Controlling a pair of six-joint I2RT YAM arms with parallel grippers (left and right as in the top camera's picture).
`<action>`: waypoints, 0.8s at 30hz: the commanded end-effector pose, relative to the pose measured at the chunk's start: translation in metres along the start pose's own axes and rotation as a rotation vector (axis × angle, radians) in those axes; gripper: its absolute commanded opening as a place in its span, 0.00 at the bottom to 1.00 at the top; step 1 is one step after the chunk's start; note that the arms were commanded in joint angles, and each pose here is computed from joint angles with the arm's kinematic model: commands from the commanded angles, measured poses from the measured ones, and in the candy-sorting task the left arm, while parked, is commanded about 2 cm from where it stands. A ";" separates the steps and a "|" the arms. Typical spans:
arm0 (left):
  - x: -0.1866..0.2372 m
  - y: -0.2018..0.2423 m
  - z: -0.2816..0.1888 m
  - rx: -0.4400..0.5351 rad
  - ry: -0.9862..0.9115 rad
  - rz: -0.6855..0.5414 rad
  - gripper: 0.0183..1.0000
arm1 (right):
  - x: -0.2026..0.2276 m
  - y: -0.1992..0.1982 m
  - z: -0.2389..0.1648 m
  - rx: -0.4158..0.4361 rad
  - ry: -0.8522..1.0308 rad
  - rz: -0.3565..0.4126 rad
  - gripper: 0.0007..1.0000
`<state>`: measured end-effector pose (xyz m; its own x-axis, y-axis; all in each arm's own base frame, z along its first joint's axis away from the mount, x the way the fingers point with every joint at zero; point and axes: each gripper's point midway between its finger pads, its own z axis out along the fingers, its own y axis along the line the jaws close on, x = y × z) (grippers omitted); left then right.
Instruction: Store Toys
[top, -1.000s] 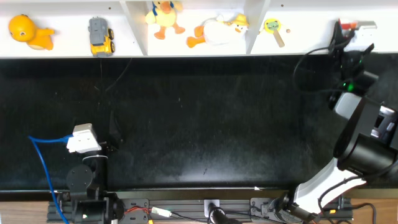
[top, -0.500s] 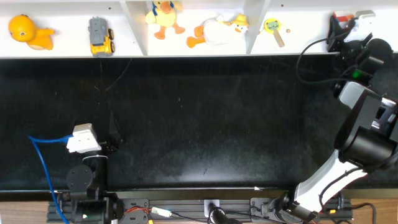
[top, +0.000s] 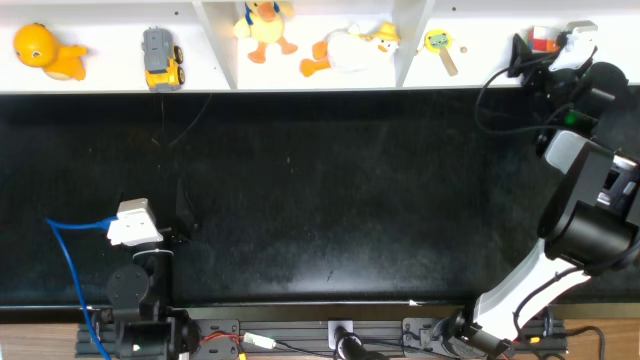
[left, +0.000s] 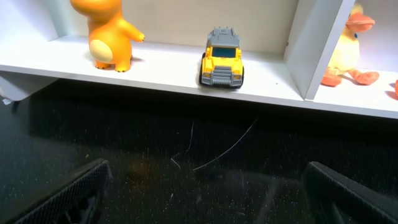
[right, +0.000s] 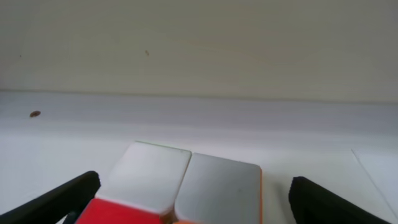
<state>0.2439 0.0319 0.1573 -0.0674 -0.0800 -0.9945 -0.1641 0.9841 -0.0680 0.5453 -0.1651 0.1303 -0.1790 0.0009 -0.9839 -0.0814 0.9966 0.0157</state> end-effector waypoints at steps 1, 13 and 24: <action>-0.001 0.001 0.000 -0.003 -0.009 -0.005 1.00 | -0.008 0.002 -0.003 -0.007 0.030 0.060 1.00; -0.001 0.001 0.000 -0.003 -0.009 -0.005 1.00 | -0.034 0.016 -0.069 0.094 0.313 -0.004 1.00; -0.001 0.001 0.000 -0.003 -0.009 -0.005 1.00 | -0.048 0.051 -0.148 0.103 0.499 0.063 1.00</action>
<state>0.2439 0.0319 0.1572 -0.0678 -0.0800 -0.9945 -0.1641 0.9841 -0.0680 0.4152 -0.1317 0.1814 -0.6486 0.0732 -0.7576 0.0436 0.9973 0.0589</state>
